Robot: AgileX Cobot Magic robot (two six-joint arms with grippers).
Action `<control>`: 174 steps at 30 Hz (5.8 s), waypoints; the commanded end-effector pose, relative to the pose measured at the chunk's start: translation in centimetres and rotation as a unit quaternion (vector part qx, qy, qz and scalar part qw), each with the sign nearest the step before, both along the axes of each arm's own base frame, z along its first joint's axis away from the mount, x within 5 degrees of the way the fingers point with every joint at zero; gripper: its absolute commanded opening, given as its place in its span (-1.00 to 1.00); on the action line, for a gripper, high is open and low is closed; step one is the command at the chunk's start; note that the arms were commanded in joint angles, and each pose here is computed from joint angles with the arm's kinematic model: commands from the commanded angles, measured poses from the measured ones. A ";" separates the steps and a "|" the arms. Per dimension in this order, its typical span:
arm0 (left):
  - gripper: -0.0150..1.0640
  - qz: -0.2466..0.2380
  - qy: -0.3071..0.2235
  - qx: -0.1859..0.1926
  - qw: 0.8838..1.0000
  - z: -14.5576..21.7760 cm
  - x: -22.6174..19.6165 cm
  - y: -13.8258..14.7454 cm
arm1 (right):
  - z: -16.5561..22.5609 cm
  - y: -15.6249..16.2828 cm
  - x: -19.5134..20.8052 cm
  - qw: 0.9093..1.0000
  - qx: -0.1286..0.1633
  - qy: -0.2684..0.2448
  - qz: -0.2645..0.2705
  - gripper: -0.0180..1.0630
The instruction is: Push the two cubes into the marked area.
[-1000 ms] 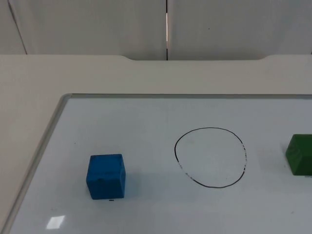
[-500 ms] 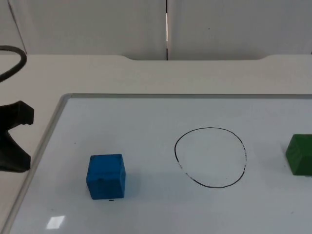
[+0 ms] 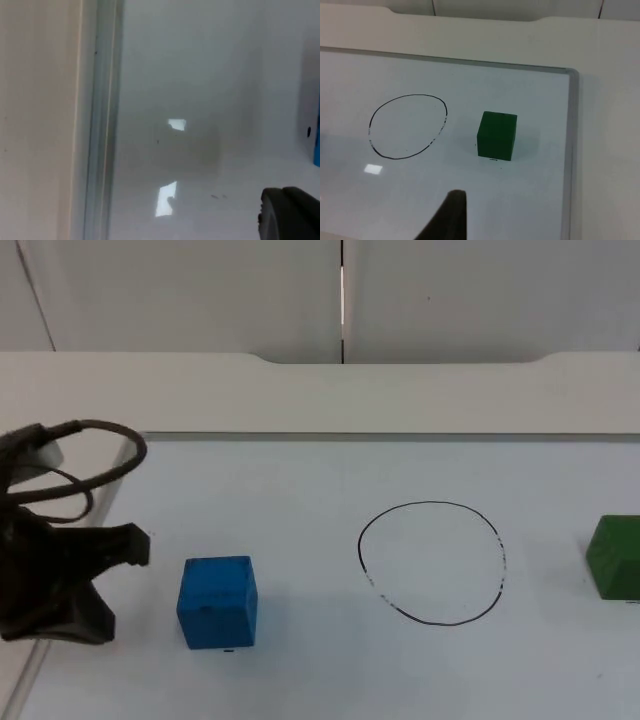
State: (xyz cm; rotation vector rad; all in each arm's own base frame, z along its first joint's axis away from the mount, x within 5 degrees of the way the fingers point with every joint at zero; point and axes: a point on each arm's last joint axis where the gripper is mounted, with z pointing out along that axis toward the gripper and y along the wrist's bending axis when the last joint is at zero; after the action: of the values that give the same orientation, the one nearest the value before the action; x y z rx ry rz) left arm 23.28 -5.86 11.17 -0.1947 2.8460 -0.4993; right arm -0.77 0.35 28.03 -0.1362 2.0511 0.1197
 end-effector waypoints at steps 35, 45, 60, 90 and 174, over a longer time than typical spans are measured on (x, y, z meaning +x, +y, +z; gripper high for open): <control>-0.98 0.067 0.008 -0.009 0.998 -1.7 0.1 -2.6 | -0.1 0.0 0.0 1.000 -0.003 -0.004 -0.004 0.98; -0.98 0.060 -0.024 0.025 0.998 -1.6 0.7 -2.1 | -0.1 0.0 0.0 1.000 -0.003 -0.004 -0.004 0.98; -0.98 0.033 -0.009 -0.010 0.999 -1.8 1.7 -3.7 | -0.1 0.0 0.0 1.000 -0.003 -0.004 -0.004 0.98; -0.98 0.015 -0.038 0.016 0.999 -1.7 1.0 -6.4 | -0.1 0.0 0.0 1.000 -0.003 -0.004 -0.004 0.98; -0.98 -0.035 -0.045 -0.018 0.998 -1.8 2.0 -12.1 | -0.1 0.0 0.0 1.000 -0.003 -0.004 -0.004 0.98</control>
State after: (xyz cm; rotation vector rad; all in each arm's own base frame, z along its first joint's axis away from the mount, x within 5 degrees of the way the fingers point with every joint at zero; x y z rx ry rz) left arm 25.36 -17.52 9.23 -0.0773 2.7766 -0.5694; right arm -0.77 0.35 28.03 -0.1362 2.0511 0.1197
